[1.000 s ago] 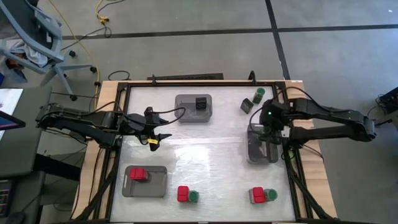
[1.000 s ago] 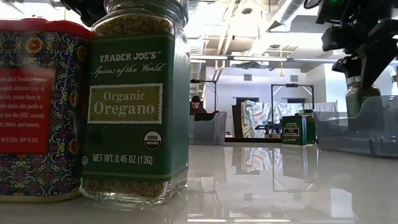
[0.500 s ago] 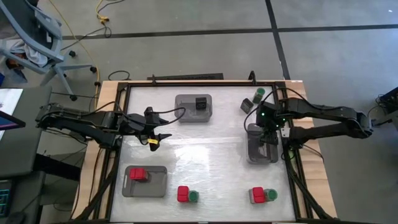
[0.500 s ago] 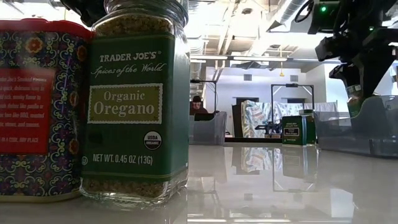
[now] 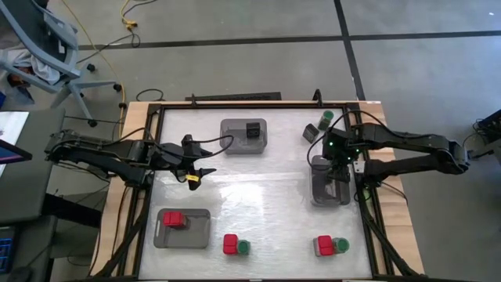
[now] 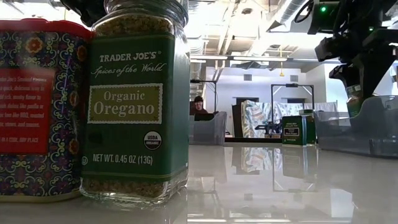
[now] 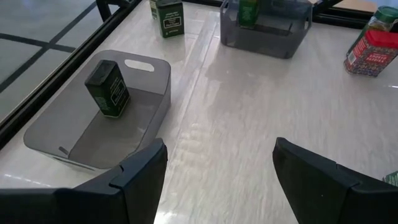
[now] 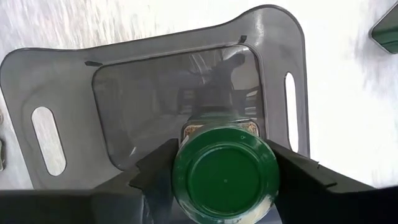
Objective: Sort spices by type
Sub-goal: Put the middle green seasoning bottle into the middle right black transparent bin
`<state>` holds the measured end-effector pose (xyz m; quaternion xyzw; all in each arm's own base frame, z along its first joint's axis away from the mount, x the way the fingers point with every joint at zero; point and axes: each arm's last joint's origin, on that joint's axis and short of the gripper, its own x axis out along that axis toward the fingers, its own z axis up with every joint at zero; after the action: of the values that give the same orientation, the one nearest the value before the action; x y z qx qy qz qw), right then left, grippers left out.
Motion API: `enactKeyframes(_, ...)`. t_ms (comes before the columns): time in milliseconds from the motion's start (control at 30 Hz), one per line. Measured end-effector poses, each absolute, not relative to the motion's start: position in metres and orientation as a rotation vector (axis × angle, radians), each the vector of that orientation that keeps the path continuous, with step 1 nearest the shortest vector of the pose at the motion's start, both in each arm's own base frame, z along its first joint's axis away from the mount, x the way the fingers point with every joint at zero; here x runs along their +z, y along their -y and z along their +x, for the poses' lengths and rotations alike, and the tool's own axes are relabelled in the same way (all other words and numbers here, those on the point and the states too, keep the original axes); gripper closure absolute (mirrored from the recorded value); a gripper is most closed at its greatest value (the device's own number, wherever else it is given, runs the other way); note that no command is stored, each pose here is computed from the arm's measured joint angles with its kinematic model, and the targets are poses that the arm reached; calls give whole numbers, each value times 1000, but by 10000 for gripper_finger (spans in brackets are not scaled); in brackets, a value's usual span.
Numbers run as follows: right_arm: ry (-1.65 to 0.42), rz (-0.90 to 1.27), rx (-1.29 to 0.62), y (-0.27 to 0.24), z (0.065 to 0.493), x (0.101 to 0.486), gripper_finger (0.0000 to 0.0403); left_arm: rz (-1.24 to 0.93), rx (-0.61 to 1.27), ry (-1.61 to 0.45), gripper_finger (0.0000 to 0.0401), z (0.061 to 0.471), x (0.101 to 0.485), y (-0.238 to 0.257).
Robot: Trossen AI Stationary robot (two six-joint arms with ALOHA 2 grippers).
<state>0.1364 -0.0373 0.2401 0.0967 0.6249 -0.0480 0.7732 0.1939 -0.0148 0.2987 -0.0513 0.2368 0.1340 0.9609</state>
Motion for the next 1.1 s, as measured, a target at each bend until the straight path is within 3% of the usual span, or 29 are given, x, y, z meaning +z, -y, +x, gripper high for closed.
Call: enactKeyframes(1100,-1377,208,-101,37,134,244,163,-104,272,-481,122,194,299,15)
